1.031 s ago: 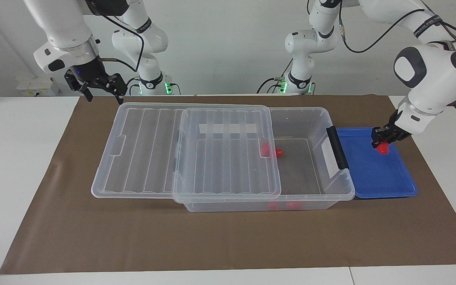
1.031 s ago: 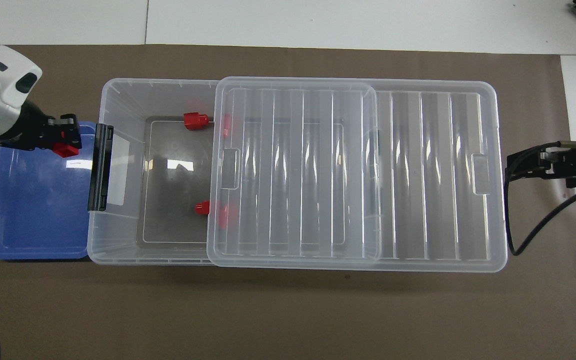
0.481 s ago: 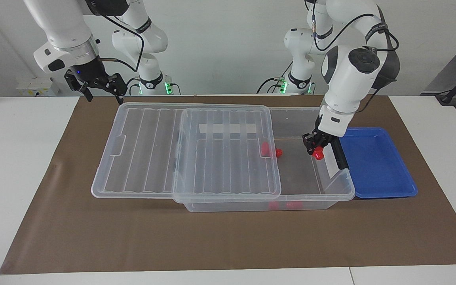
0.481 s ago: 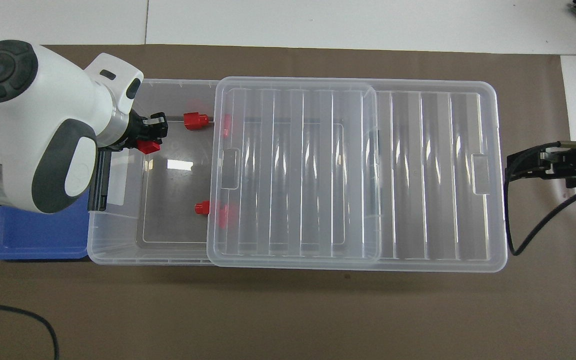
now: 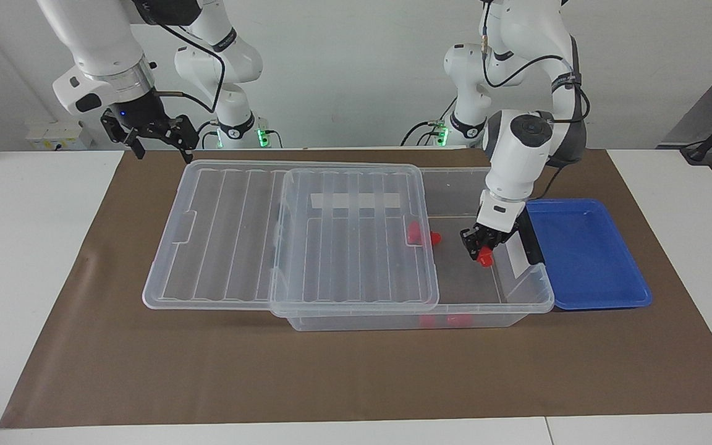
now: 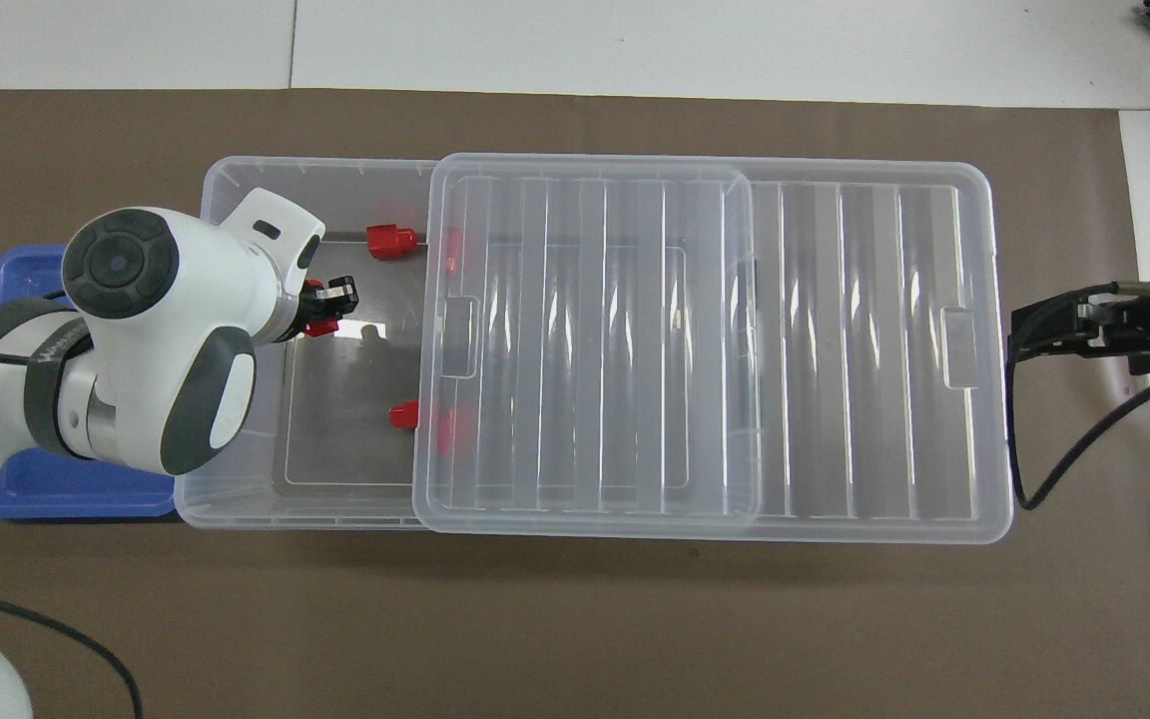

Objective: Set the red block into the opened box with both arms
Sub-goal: 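Carry the red block over the open box with the left gripper, then lower the red block into the box and open the left gripper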

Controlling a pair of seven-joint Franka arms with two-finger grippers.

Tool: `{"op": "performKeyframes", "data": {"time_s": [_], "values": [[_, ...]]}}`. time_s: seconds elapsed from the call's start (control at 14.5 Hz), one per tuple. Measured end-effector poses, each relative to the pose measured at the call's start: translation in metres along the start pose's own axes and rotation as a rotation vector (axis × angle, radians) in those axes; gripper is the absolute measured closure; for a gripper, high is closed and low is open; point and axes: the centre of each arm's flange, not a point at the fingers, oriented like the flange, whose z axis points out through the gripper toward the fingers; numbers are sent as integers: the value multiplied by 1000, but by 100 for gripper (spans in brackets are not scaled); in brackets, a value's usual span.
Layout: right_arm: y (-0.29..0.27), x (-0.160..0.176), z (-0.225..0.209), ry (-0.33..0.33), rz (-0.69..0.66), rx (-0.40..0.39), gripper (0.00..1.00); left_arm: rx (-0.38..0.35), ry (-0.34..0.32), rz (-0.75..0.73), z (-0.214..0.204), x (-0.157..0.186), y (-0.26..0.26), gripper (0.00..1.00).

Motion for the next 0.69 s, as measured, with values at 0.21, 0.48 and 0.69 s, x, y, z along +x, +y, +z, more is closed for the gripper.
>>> {"op": "performKeyframes", "data": {"time_s": [0.21,0.48,0.69], "values": [[1,0,1,-1,1,0,0,4,-3,37,32,-21,11,66],[1,0,2,-2,1,0,0,30,11,69,65,-26,20,66],[1,0,2,-4,2,-1,0,29,22,66,77,-23,17,66]]}}
